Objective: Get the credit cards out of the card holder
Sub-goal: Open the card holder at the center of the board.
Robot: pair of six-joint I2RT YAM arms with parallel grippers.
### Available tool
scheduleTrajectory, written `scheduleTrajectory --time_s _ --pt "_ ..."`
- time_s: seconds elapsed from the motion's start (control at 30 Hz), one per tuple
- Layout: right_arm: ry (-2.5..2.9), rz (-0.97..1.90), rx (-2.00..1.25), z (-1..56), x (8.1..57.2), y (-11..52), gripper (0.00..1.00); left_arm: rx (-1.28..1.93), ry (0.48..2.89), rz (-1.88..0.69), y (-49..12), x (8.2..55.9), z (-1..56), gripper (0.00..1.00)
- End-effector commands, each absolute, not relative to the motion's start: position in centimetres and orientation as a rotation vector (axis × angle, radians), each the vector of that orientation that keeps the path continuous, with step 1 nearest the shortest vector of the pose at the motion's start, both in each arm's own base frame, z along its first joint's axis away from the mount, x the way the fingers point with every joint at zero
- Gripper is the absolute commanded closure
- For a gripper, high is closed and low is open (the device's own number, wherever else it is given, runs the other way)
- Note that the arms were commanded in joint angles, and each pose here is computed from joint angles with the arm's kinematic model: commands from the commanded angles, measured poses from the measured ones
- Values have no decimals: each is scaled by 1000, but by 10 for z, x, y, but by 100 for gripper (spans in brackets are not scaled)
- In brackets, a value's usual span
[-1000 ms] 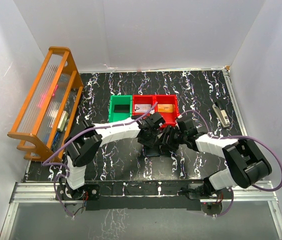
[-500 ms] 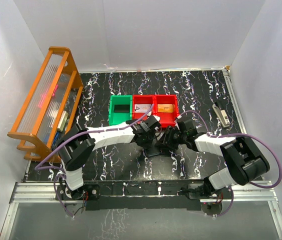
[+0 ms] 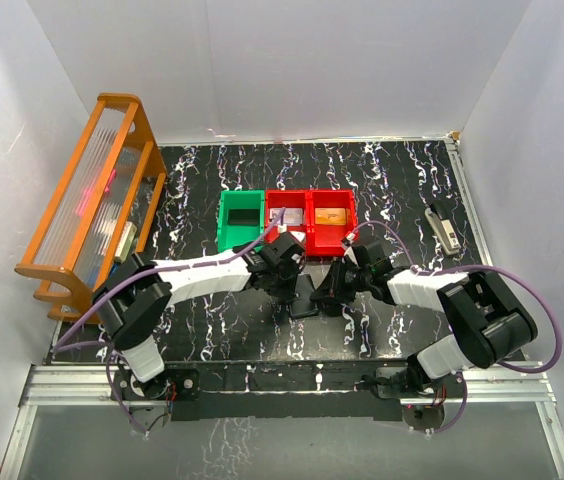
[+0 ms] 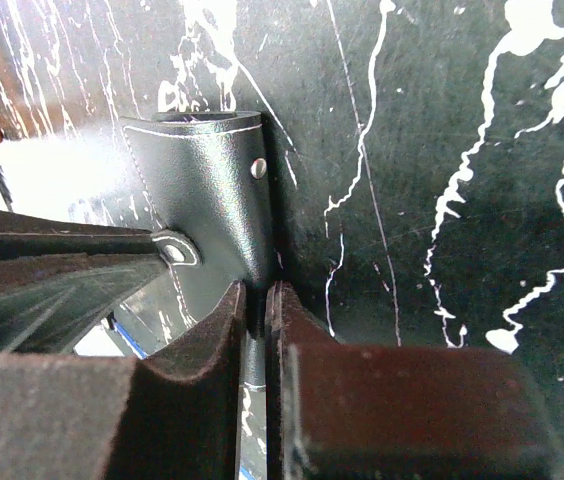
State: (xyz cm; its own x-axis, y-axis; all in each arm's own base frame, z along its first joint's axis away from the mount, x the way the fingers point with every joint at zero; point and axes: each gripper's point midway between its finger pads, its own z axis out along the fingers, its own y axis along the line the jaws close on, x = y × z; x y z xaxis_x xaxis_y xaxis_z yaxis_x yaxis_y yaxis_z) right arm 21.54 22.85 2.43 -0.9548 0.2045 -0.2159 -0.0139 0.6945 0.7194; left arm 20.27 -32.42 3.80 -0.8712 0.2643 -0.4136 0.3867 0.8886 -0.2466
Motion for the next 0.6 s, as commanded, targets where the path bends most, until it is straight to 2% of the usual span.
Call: scheduleTrajectory --time_s 0.0,0.1,0.13,0.17,0.2,0.23,0.37,0.57 --pt "2678 1034 178 11 202 220 100 351 2630 -678 -332 204 68 100" --pt "2687 1042 168 9 200 221 100 334 2617 -734 -324 207 71 100" --pt "2687 1049 160 10 199 221 100 375 2605 -736 -324 208 73 87" --pt "2686 1050 152 10 199 222 100 427 2591 -739 -326 208 76 65" --pt "2686 1049 146 10 199 221 100 501 2572 -752 -329 206 78 53" --pt "2688 1044 137 10 199 221 100 579 2549 -768 -332 204 81 49" --pt "2691 1033 122 10 201 221 100 840 2471 -762 -335 202 83 37" --pt "2685 1045 116 12 203 223 100 1140 2414 -811 -345 194 77 35"
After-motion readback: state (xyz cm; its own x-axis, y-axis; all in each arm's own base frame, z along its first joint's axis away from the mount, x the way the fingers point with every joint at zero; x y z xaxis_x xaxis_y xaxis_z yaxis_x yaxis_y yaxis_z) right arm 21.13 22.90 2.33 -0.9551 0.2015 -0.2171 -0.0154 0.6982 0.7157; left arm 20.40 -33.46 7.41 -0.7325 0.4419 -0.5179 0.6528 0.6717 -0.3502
